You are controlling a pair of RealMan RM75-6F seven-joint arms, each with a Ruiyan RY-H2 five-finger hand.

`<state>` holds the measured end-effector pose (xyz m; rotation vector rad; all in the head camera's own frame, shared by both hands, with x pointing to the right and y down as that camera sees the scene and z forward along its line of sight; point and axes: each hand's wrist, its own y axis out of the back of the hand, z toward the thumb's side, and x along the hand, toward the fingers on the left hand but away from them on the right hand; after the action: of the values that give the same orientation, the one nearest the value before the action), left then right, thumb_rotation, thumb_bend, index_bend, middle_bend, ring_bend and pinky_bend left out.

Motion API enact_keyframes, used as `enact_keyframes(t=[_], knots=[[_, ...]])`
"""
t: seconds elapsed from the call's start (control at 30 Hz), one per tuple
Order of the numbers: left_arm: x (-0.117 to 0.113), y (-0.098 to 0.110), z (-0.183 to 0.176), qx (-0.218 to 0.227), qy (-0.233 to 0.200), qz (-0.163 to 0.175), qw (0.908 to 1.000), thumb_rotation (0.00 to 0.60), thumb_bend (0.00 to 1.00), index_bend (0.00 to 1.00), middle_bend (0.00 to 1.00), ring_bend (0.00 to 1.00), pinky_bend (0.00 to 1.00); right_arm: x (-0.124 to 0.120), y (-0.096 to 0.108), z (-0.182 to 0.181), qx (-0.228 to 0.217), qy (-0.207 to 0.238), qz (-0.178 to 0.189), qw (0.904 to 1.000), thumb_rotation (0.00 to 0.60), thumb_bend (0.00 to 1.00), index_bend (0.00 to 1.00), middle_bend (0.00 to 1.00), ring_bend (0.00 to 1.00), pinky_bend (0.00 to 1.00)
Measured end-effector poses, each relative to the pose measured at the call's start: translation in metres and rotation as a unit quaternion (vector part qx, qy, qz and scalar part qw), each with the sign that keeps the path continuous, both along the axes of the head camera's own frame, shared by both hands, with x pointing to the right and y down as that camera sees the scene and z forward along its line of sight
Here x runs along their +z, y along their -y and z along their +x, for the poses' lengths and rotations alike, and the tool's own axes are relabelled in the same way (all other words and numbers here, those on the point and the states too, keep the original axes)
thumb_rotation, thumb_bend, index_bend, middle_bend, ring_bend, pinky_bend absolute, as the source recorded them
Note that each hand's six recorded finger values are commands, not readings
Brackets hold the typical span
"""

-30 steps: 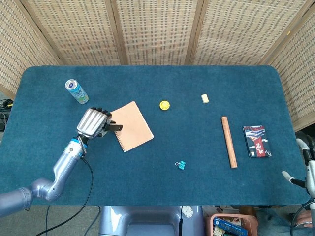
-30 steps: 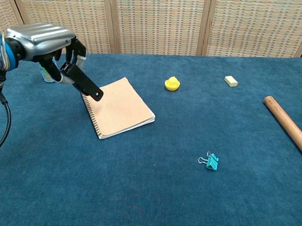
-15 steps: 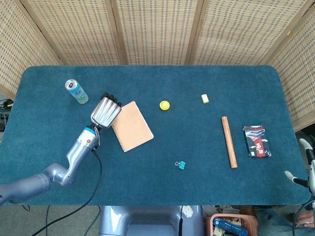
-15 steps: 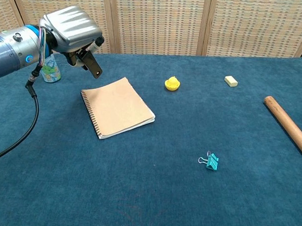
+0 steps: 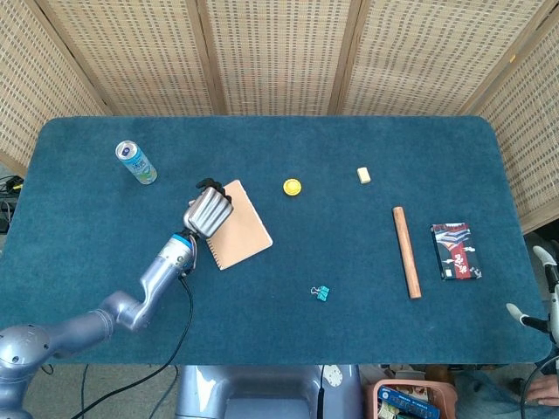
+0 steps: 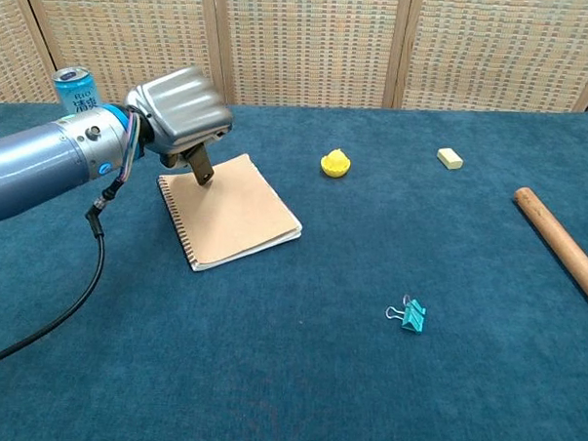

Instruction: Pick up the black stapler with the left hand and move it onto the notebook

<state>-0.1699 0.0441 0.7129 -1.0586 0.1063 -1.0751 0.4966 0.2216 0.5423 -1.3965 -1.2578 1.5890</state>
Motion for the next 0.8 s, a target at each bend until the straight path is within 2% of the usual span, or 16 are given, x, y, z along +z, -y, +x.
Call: enact_keyframes(t=[0.1,0.17,0.23,0.33,0.47,0.53,0.63,0.8], knots=[[0.001,-0.007,0.006,0.007,-0.004,-0.002,1.0000,0.600,0.19,0.49,0.38,0.44,0.44,0.000,0.000,0.001,0.001,0.001,0.000,1.0000,0.600,0.00,0.00,0.00,0.00,0.00],[0.001,-0.011,0.009,0.008,-0.010,-0.008,0.9999,0.600,0.12,0.38,0.32,0.42,0.41,0.000,0.000,0.001,0.002,0.000,-0.001,1.0000,0.600,0.00,0.00,0.00,0.00,0.00],[-0.001,-0.017,0.014,0.009,-0.022,-0.016,0.9996,0.600,0.03,0.22,0.22,0.34,0.35,0.000,-0.001,0.001,0.001,0.000,-0.002,1.0000,0.600,0.00,0.00,0.00,0.00,0.00],[-0.005,-0.025,0.020,0.009,-0.041,-0.029,0.9987,0.600,0.00,0.07,0.13,0.28,0.30,0.000,-0.001,0.001,0.001,0.000,-0.003,1.0000,0.600,0.00,0.00,0.00,0.00,0.00],[-0.013,-0.033,0.024,0.010,-0.063,-0.042,0.9971,0.600,0.00,0.01,0.05,0.20,0.24,0.000,-0.001,0.000,0.000,0.000,-0.003,1.0000,0.600,0.00,0.00,0.00,0.00,0.00],[-0.018,-0.036,0.024,0.008,-0.073,-0.047,0.9962,0.600,0.00,0.00,0.01,0.12,0.18,0.000,-0.001,0.000,-0.001,0.001,-0.003,1.0000,0.600,0.00,0.00,0.00,0.00,0.00],[-0.029,-0.040,0.023,0.000,-0.095,-0.057,0.9938,0.600,0.00,0.00,0.00,0.03,0.11,-0.001,-0.002,-0.001,-0.002,0.002,-0.003,1.0000,0.600,0.00,0.00,0.00,0.00,0.00],[-0.055,-0.039,0.010,-0.032,-0.150,-0.075,0.9854,0.600,0.00,0.00,0.00,0.00,0.02,-0.002,-0.002,-0.003,-0.006,0.004,-0.003,1.0000,0.600,0.00,0.00,0.00,0.00,0.00]])
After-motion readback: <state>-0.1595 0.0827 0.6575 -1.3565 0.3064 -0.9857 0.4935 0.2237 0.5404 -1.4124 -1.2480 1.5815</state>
